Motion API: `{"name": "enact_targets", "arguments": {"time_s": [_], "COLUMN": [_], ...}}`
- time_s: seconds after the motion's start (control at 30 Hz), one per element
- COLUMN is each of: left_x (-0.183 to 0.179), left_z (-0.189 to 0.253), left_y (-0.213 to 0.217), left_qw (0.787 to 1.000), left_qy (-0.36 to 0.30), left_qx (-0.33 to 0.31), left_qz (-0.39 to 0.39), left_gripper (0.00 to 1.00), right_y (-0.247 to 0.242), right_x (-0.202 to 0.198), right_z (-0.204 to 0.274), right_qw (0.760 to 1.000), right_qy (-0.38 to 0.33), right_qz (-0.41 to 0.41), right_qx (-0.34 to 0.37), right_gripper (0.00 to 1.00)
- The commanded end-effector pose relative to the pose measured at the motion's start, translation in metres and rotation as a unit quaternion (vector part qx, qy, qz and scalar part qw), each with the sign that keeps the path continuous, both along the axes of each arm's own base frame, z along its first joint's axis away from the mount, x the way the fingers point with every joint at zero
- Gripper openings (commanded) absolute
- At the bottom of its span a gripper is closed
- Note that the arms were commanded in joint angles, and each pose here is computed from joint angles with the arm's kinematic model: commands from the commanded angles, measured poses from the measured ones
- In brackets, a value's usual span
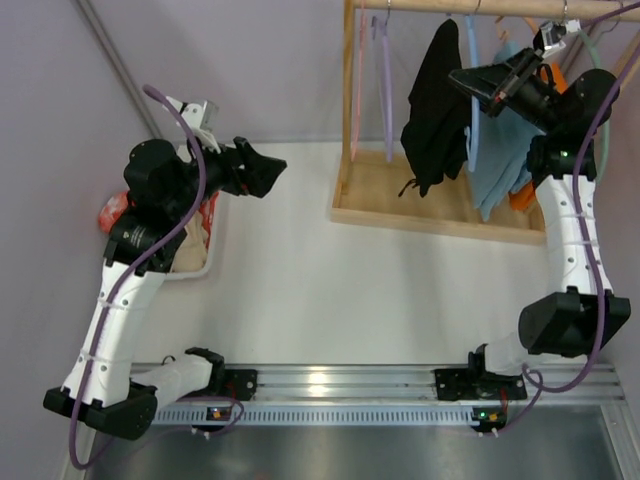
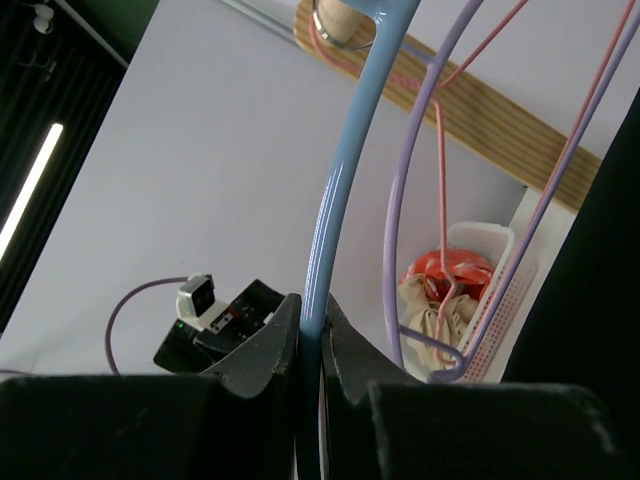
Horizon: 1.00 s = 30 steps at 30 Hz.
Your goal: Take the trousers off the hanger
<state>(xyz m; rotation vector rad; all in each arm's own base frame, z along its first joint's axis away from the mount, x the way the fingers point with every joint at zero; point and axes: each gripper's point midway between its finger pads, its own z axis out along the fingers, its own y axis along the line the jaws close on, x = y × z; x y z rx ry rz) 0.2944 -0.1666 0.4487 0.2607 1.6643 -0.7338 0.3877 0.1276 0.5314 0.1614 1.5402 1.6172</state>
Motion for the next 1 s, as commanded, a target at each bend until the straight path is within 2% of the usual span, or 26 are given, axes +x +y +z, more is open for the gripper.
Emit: {"name": "enact_targets", "arguments": {"time_s": [0.0,0.13,0.33,0.5,0.53,0.73,0.77,0.83,0.87,0.97], "left_x": [-0.007,-0.007,-0.024,-0.039,-0.037,-0.049,-0.061,-0.063,-0.072,-0.081], "left_z": [0.028,0.022,0.022,0.012,0.005,-0.026,-0.018,-0.023,-0.015,-0.018], "left_y": [-0.001,-0.003,-0.011,-0.023,-0.025,-0.064,-0.078,-0.091,-0.107,-0.138], "left_qw": [0.997,0.997,0.99,0.975,0.968,0.942,0.932,0.928,0.923,0.921], "left_qy": [-0.074,-0.072,-0.114,-0.166,-0.184,-0.242,-0.274,-0.287,-0.308,-0.317], "left_qx": [-0.001,0.006,0.03,0.085,0.112,0.174,0.169,0.169,0.149,0.132], "left_qz": [-0.015,-0.023,-0.071,-0.124,-0.129,-0.156,-0.168,-0.165,-0.176,-0.183], "left_gripper": [0.99,0.99,0.99,0.99,0.99,0.97,0.97,0.96,0.96,0.96], "right_y": [0.007,0.008,0.007,0.007,0.007,0.008,0.007,0.006,0.005,0.002], "right_x": [-0.079,-0.081,-0.091,-0.119,-0.119,-0.153,-0.156,-0.165,-0.17,-0.178], "right_z": [0.064,0.054,0.029,0.019,0.009,-0.002,-0.002,-0.006,-0.004,-0.002], "right_qw": [0.985,0.987,0.993,0.995,0.997,0.997,0.997,0.997,0.996,0.995], "right_qy": [-0.173,-0.161,-0.118,-0.095,-0.074,-0.056,-0.057,-0.041,-0.044,-0.036], "right_qz": [0.006,0.008,-0.004,-0.017,-0.02,-0.046,-0.05,-0.063,-0.075,-0.092], "right_qx": [-0.02,-0.021,-0.018,-0.014,-0.015,-0.031,-0.032,-0.034,-0.032,-0.029], "right_gripper": [0.0,0.0,0.0,0.0,0.0,0.0,0.0,0.0,0.0,0.0]}}
